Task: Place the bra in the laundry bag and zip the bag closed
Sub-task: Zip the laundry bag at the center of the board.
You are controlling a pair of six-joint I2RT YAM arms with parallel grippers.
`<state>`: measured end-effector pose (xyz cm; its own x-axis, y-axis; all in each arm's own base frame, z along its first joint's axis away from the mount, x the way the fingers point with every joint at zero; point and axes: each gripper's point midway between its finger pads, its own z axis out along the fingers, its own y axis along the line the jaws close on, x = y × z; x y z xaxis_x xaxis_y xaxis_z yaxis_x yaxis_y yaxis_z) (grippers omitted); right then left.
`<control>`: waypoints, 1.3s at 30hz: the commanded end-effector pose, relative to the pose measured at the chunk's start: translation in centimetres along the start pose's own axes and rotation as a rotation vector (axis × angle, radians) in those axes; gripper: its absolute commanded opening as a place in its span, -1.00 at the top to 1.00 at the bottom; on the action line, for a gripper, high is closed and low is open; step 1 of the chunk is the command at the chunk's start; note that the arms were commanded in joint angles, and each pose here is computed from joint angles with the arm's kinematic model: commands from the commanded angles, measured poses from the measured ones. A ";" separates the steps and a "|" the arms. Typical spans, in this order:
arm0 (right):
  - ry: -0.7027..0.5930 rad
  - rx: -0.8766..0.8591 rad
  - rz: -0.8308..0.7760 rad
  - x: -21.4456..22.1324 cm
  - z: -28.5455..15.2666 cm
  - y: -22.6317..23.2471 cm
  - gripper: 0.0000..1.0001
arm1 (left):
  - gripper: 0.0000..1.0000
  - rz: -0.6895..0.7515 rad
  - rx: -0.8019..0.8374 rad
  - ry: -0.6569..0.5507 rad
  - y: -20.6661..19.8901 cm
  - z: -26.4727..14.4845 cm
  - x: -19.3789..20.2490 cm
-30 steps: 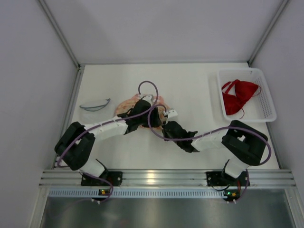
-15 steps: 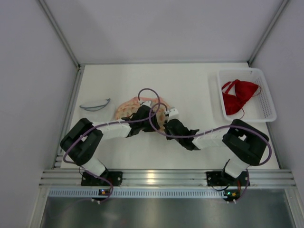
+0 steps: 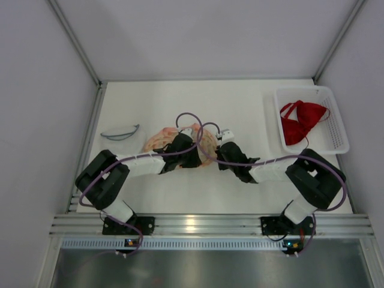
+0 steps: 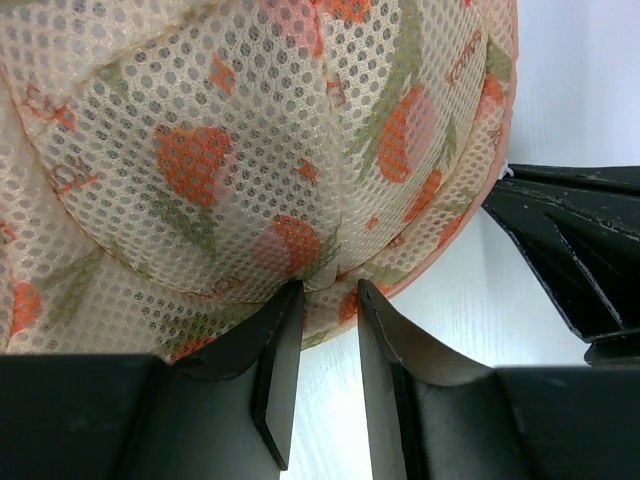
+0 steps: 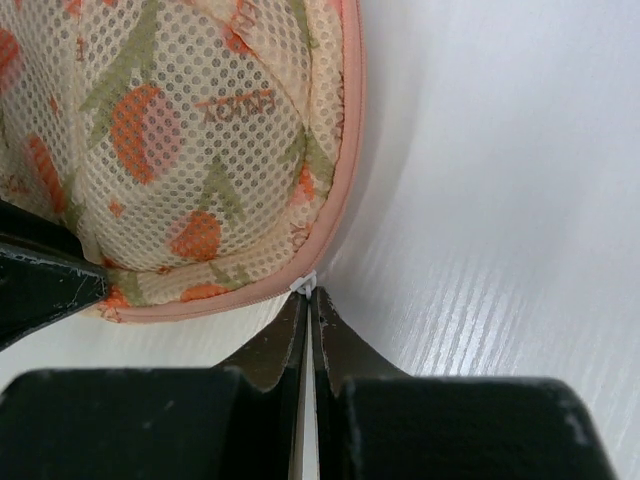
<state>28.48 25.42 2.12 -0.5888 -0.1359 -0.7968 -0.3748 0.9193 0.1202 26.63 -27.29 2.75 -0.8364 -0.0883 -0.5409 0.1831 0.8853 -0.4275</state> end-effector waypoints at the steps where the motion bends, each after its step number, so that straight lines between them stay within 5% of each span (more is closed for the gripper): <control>1: -0.010 0.070 -0.034 -0.4 -0.7 -1.9 1.00 | 0.31 0.038 -0.099 0.204 3.7 -0.3 5.7; 16: -0.056 0.109 -0.001 -3.9 -0.6 -5.6 1.00 | 0.30 0.122 -0.177 0.123 5.1 -3.2 3.5; 25: -0.058 0.068 0.092 -0.1 -4.1 -5.0 1.00 | 0.24 0.039 -0.280 0.031 7.5 -1.4 -1.9; 34: 0.014 -0.070 0.027 2.7 -3.1 2.5 1.00 | 0.25 0.158 -0.106 -0.032 2.1 2.7 -8.5; 39: -0.015 -0.042 0.095 1.4 -2.7 4.0 1.00 | 0.24 0.144 -0.047 -0.092 0.0 0.7 -10.3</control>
<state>23.42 27.06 2.02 -0.6140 -0.1304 -0.7785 -0.4149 0.8923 0.1777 35.37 -25.01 4.02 -0.7962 0.0134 -0.6049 0.2014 0.9486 -0.2440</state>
